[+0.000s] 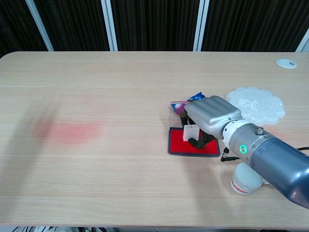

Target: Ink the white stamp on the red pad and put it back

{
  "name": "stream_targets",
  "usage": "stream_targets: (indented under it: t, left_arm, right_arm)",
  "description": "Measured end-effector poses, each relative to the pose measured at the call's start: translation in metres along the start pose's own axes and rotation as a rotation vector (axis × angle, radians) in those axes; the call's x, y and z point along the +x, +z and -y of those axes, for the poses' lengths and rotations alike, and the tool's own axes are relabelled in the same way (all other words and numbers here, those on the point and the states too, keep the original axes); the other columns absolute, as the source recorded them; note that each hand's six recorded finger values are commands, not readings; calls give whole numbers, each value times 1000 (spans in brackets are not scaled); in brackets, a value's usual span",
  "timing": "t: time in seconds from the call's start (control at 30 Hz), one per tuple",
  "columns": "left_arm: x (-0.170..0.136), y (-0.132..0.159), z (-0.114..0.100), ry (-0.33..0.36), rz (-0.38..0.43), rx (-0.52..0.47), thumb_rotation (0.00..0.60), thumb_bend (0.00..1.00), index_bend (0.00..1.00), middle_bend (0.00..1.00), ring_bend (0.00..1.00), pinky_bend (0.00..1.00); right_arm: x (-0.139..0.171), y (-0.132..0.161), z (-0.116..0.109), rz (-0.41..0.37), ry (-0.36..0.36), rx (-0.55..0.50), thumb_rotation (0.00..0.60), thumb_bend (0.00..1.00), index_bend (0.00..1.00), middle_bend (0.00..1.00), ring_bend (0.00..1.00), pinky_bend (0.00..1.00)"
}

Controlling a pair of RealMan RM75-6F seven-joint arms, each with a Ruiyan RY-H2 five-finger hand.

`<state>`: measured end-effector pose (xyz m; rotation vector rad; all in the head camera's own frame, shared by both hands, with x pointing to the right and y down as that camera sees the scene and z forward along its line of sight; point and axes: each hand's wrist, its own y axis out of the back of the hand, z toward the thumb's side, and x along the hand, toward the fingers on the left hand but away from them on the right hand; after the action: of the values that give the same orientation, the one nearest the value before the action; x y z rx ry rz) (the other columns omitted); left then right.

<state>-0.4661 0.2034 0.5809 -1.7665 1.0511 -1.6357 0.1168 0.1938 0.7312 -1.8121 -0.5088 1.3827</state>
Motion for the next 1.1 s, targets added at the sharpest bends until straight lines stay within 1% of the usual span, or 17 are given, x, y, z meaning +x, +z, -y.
stream_targets:
  t: [0.3,0.4,0.83,1.1]
  left_arm:
    - [0,0,0,1,1,-2,600,0,0,0,0,0]
    - [0,0,0,1,0,-3,600,0,0,0,0,0]
    - [0,1,0,0,1,-7,600,0,0,0,0,0]
    - [0,1,0,-1,1,-12,600,0,0,0,0,0]
  right_arm:
    - [-1,1,-20,-3,-53,-15,600,708,803,668,540,541]
    - [-1,1,-22,0,-59,-20,600,707,803,668,540,540]
    - [-4,2,-14,6,-68,-49,600,707,805,668,540,541]
    - [-5,5,-5,9,-63,-65,600,707,806,668,540,541]
